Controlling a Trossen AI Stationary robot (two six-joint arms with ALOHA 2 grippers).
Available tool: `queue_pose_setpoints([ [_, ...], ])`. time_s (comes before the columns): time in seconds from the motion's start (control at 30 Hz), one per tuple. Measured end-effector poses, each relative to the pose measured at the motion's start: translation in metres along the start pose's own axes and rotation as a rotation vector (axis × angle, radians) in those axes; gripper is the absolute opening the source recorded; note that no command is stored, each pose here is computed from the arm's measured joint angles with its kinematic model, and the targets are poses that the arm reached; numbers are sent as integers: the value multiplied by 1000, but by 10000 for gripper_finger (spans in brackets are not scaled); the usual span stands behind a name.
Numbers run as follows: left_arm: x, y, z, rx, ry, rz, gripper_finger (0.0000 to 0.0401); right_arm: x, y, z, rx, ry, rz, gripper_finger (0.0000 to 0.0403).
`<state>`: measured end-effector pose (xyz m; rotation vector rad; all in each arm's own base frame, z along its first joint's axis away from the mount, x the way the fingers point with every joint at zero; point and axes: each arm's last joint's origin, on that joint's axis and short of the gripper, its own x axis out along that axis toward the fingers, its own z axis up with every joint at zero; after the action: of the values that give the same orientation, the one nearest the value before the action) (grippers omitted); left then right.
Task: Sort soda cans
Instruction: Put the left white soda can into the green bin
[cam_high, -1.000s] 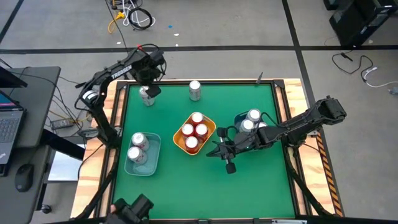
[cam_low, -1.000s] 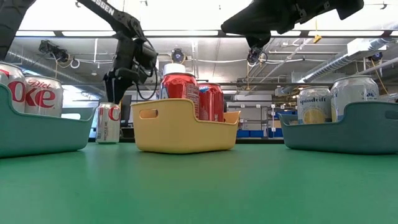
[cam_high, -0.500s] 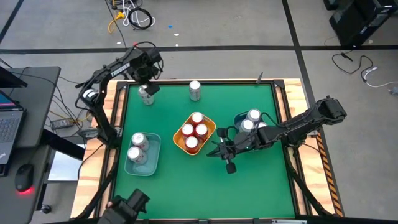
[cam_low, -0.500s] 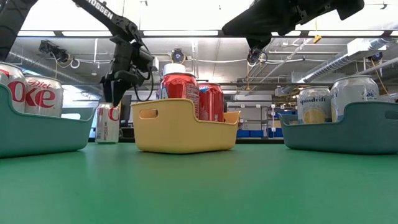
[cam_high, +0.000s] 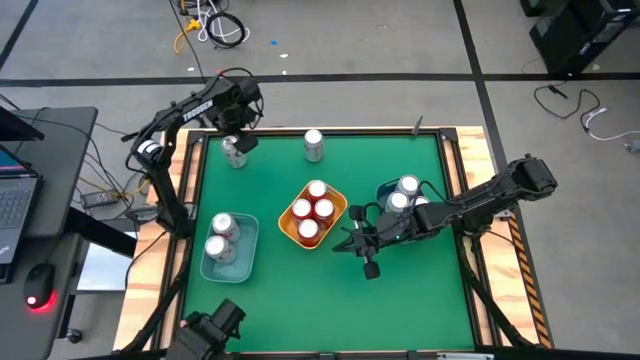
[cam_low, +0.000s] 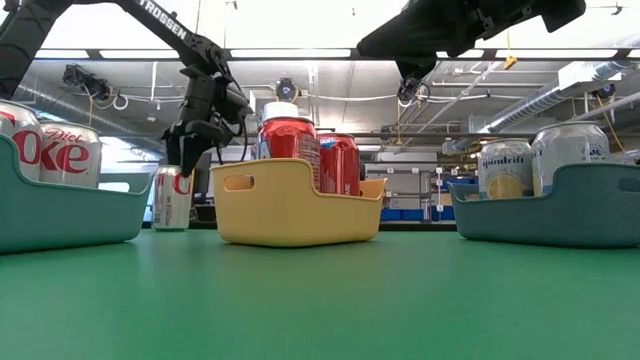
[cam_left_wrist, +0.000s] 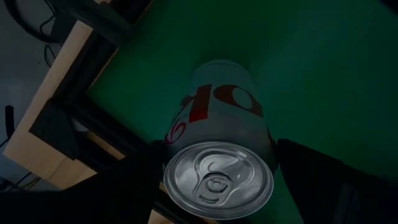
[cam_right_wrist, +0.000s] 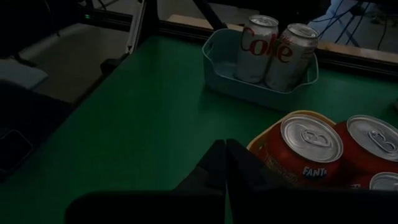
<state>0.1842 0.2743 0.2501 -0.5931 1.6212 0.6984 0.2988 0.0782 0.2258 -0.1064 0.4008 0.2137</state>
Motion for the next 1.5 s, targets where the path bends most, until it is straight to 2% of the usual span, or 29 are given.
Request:
queue_pose_setpoints([
  [0.17,0,-1,0,9,0,-3,302,0,0,0,0,0,0,1],
  [0.37,0,-9,1,73,11,-10,254,0,0,0,14,0,0,1],
  [0.63,-4,-39,-2,216,50,17,244,0,0,0,21,1,0,1],
  [0.87,-15,-75,-11,328,48,2,243,0,0,0,16,0,0,1],
  [1.23,-50,-138,-52,524,25,68,242,0,0,0,-11,-1,0,1],
  [1.37,-77,-161,-63,560,-95,83,242,0,0,0,-26,-1,0,1],
  [1.5,-108,-183,-74,577,-220,28,242,0,0,0,-32,-1,0,1],
])
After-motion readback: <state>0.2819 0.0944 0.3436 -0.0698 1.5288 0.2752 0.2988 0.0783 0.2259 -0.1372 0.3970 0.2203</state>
